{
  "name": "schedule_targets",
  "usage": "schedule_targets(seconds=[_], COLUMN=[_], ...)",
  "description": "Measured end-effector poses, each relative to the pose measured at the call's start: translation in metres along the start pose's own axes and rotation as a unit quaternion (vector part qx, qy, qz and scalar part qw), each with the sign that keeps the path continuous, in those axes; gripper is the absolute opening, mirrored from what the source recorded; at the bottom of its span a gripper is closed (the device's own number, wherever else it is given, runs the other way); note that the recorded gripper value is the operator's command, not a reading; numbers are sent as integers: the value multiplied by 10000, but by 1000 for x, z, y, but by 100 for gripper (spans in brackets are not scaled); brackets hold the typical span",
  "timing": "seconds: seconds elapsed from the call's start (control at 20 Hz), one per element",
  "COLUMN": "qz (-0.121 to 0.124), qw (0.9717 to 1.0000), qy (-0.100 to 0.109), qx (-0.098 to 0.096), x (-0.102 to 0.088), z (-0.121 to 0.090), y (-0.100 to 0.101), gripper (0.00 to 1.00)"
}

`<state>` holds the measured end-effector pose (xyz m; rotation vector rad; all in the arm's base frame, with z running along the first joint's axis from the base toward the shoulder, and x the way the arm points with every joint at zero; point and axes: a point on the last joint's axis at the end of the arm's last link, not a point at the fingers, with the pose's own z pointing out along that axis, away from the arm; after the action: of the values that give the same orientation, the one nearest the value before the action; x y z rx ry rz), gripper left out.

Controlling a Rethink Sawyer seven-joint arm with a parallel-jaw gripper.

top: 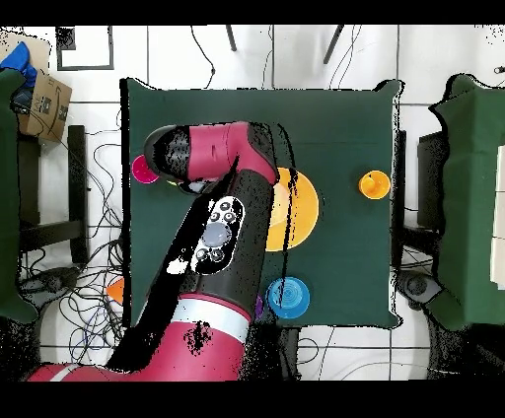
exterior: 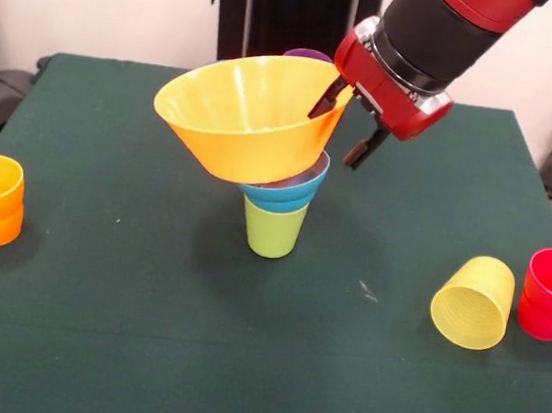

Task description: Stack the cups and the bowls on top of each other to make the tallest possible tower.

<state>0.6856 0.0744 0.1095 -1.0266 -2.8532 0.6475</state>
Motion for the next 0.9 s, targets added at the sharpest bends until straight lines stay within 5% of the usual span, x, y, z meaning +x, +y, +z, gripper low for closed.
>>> schedule_targets(seconds=[0.4, 0.9], qz=[18, 31], qw=[9991, 9990], qy=[315, 336], qx=[276, 309], x=[2, -1], z=[-12, -18], y=[-4, -4], gripper=[100, 100])
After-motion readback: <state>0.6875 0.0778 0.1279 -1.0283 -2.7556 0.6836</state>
